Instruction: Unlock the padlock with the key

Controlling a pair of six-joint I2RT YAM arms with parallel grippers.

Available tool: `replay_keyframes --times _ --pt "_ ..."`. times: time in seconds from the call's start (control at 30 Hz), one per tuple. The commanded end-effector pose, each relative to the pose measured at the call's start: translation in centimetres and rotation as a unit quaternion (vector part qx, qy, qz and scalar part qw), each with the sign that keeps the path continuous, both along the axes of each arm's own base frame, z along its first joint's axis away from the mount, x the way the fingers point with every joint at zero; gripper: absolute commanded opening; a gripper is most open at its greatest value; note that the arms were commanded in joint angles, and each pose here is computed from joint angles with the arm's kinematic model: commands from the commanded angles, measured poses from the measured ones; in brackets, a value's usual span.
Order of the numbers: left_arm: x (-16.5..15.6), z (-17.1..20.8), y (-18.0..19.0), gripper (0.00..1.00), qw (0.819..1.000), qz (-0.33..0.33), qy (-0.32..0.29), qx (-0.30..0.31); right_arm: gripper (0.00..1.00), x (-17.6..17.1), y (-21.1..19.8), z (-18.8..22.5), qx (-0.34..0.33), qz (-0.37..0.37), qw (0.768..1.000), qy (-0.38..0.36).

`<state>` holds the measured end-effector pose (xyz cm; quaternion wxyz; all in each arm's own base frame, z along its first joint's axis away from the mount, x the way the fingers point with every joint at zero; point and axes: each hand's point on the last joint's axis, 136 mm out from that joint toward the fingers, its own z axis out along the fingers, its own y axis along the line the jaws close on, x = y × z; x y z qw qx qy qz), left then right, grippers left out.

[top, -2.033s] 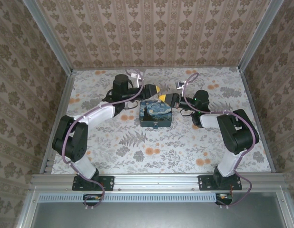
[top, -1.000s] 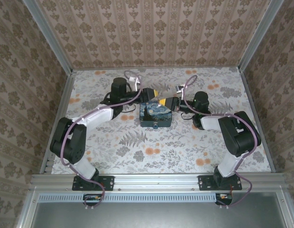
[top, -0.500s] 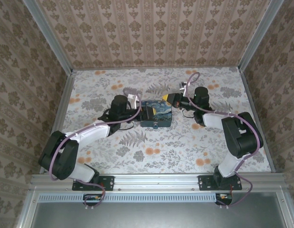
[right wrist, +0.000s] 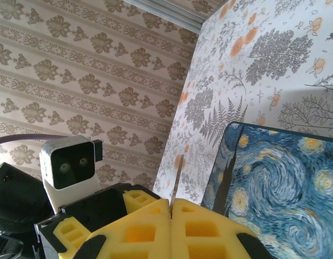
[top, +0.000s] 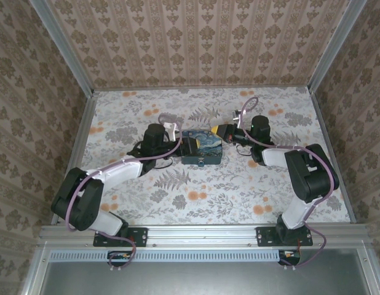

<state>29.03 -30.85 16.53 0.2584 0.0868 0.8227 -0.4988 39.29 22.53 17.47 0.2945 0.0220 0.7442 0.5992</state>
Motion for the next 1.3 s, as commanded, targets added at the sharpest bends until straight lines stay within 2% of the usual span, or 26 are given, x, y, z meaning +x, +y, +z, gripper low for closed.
replay_keyframes --times 0.0,0.17,0.47,0.8,1.27 --pt "0.1 -0.2 -0.3 0.54 1.0 -0.002 -0.016 -0.002 0.0 -0.1 0.0 0.6 0.012 0.012 1.0 -0.021" --pt "1.7 1.5 -0.2 0.55 0.999 0.019 -0.028 -0.004 0.0 -2.0 0.4 1.5 0.033 0.048 0.998 -0.03" --pt "5.7 5.4 -1.9 0.55 0.997 0.025 -0.032 -0.063 0.0 -4.4 1.1 2.2 0.034 0.067 0.996 -0.038" --pt "6.2 4.9 -3.9 0.51 0.996 0.008 -0.01 -0.091 0.0 -4.6 2.6 3.9 0.043 0.08 0.995 -0.052" --pt "6.0 5.1 -4.9 0.34 0.995 -0.006 -0.009 -0.098 0.0 -4.1 3.3 4.0 0.051 0.079 0.994 -0.05"
